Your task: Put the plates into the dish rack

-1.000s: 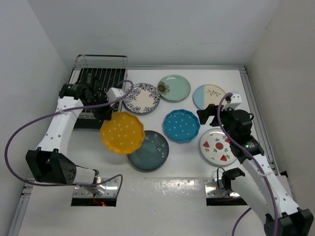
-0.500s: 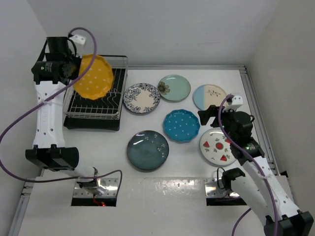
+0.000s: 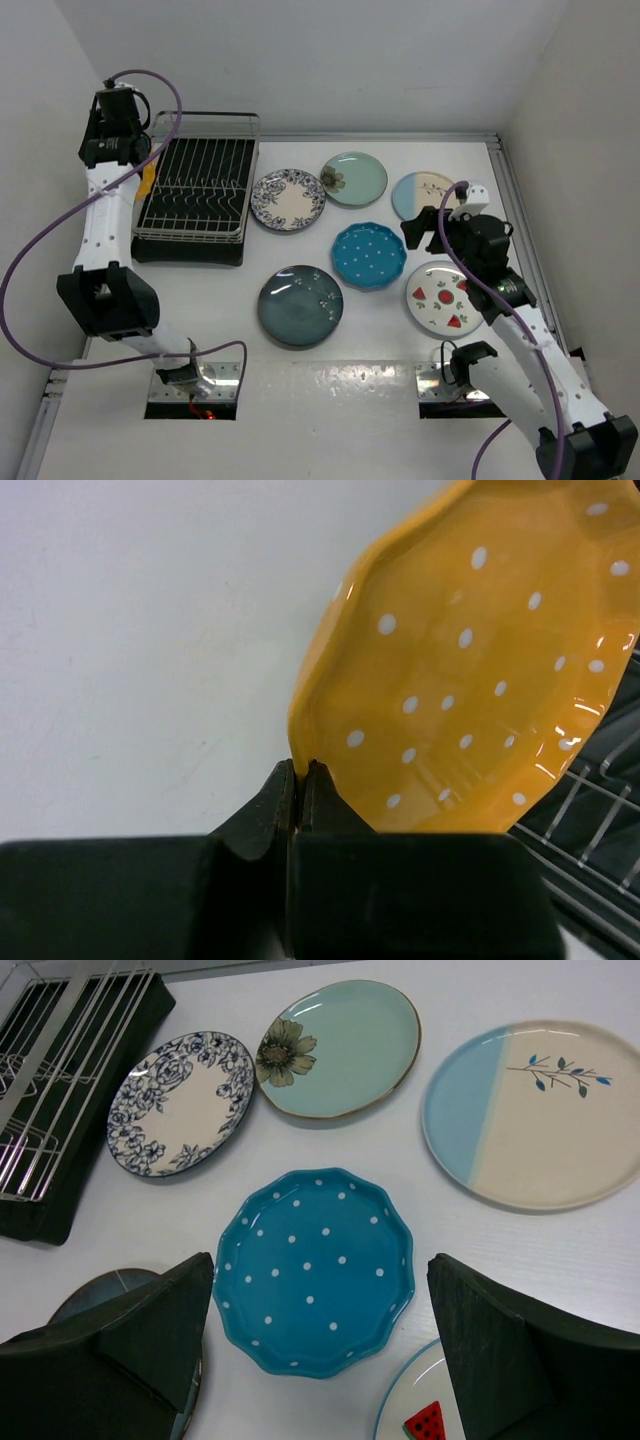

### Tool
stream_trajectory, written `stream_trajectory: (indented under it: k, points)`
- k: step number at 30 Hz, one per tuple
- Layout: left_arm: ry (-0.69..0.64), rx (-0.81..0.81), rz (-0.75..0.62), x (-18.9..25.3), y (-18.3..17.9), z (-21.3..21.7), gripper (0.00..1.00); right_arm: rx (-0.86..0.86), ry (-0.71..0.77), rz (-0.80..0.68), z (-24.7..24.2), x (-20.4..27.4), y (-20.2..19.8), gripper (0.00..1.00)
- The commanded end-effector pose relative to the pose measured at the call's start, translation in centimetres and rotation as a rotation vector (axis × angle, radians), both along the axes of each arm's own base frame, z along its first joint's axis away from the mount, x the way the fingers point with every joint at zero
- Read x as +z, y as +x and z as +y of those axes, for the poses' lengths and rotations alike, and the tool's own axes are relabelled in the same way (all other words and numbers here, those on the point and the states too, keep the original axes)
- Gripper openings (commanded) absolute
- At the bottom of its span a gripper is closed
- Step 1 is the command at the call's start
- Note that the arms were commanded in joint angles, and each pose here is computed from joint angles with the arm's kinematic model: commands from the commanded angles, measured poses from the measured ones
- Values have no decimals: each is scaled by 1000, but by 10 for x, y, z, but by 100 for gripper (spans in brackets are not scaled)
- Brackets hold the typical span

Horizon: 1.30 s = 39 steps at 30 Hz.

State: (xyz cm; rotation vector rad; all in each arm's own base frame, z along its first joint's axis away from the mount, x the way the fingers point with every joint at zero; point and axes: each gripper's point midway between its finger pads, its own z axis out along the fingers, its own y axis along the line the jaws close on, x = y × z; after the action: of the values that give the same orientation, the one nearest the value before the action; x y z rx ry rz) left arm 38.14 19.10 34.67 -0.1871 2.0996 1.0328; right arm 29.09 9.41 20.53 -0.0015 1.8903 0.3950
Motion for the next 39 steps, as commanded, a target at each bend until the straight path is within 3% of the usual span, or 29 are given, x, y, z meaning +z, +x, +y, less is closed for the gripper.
stream_trajectory:
  k: [1,6,12,19,30,35,39]
  points:
    - [140,112,-289,69,9,23,0,-23,13,-63,-2,29,5,86]
    - [174,138,-299,66,11,35,0,-43,30,-60,-5,30,2,86]
    - [146,113,-222,26,19,36,0,-68,21,-39,-9,21,0,86]
    - [109,68,-172,-17,23,28,0,-79,9,155,-7,-19,-1,85]
    - [134,29,-170,-16,25,9,0,-86,26,129,-7,-25,0,85]
    - [208,35,-103,-39,17,14,0,-83,18,103,-8,-23,0,85]
    - [160,-61,-36,-66,22,4,0,-91,18,118,-9,-29,1,86]
